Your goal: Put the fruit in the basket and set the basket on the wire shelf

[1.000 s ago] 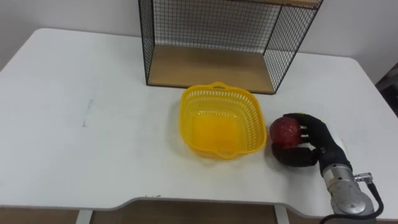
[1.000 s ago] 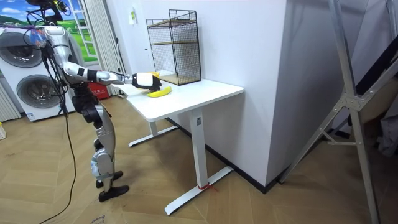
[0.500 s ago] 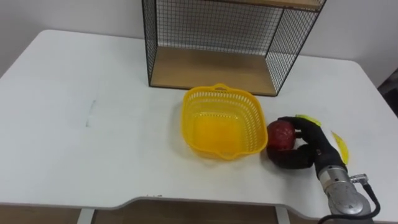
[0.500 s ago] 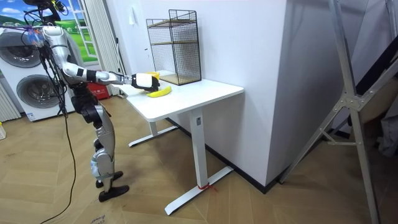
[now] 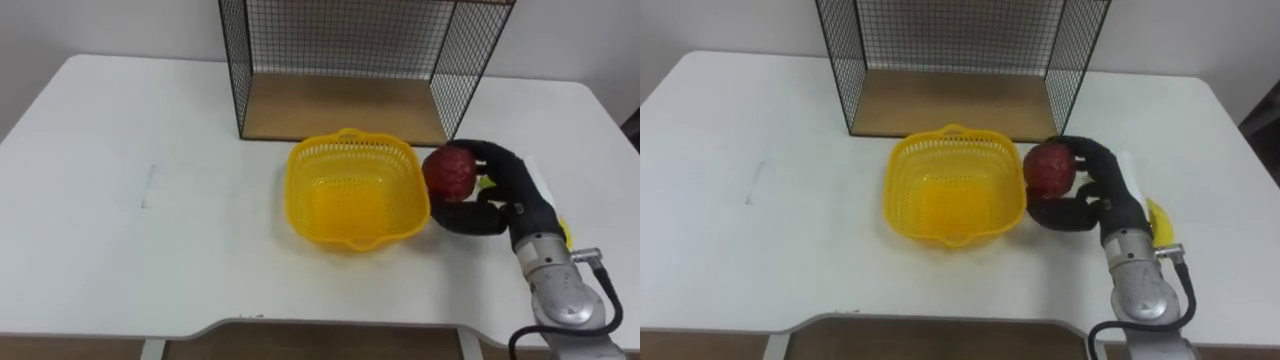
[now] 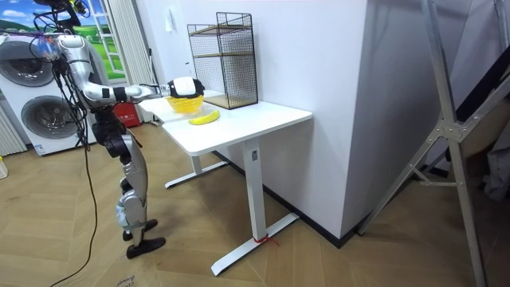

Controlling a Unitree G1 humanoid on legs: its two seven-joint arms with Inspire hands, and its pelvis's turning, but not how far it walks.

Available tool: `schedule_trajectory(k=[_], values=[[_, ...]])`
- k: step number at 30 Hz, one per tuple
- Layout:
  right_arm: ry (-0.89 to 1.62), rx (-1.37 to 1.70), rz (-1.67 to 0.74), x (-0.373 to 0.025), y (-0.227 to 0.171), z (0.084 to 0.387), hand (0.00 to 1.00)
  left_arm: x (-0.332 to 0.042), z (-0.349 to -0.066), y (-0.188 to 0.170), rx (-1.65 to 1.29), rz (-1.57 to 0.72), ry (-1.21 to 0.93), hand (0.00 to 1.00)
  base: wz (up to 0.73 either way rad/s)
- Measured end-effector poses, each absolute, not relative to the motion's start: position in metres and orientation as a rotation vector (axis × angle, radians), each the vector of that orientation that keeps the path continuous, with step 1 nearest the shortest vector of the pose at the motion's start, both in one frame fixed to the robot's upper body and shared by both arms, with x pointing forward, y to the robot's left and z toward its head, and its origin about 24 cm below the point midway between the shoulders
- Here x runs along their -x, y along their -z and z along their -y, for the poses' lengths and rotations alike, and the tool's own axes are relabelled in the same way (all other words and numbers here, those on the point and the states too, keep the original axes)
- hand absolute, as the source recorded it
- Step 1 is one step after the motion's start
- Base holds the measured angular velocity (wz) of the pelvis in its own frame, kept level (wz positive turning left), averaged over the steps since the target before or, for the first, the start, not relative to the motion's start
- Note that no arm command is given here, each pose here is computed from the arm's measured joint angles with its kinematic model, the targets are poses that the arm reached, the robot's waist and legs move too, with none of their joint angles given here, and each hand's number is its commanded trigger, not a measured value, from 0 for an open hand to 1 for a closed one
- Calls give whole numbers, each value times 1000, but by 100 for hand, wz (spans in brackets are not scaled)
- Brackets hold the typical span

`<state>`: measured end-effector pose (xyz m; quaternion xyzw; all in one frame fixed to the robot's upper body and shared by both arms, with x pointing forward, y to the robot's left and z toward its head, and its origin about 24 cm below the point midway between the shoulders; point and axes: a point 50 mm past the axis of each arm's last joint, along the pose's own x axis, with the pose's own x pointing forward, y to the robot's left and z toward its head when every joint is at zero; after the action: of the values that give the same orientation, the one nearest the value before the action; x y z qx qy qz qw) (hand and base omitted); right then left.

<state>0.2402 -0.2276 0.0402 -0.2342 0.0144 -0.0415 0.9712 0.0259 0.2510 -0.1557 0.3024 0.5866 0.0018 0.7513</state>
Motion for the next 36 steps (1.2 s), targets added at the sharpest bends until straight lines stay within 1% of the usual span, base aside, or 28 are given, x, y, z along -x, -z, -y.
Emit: schedule_trajectory(k=[4, 13, 17, 21, 22, 23, 28, 36], values=[[81, 465, 80, -242, -65, 222, 100, -27, -250, 156, -658, -1274, 2, 0, -2], [62, 469, 221, -240, -95, 211, 100, -30, -247, 160, -661, -1298, 32, 0, 0], [0, 508, 231, -240, -96, 199, 100, -32, -246, 160, -654, -1297, 44, 0, -3], [-150, 563, 208, -240, -88, 177, 100, -37, -246, 160, -660, -1282, 53, 0, 1], [-194, 568, 200, -239, -85, 170, 33, -39, -246, 160, -662, -1279, 55, 0, 0], [-213, 568, 196, -239, -84, 168, 0, -39, -245, 160, -667, -1276, 62, 0, 0], [-322, 569, 148, -237, -77, 156, 0, -45, -241, 160, -686, -1258, 94, 0, 0], [-393, 586, 145, -238, -76, 146, 0, -47, -241, 160, -698, -1252, 100, 0, 0]])
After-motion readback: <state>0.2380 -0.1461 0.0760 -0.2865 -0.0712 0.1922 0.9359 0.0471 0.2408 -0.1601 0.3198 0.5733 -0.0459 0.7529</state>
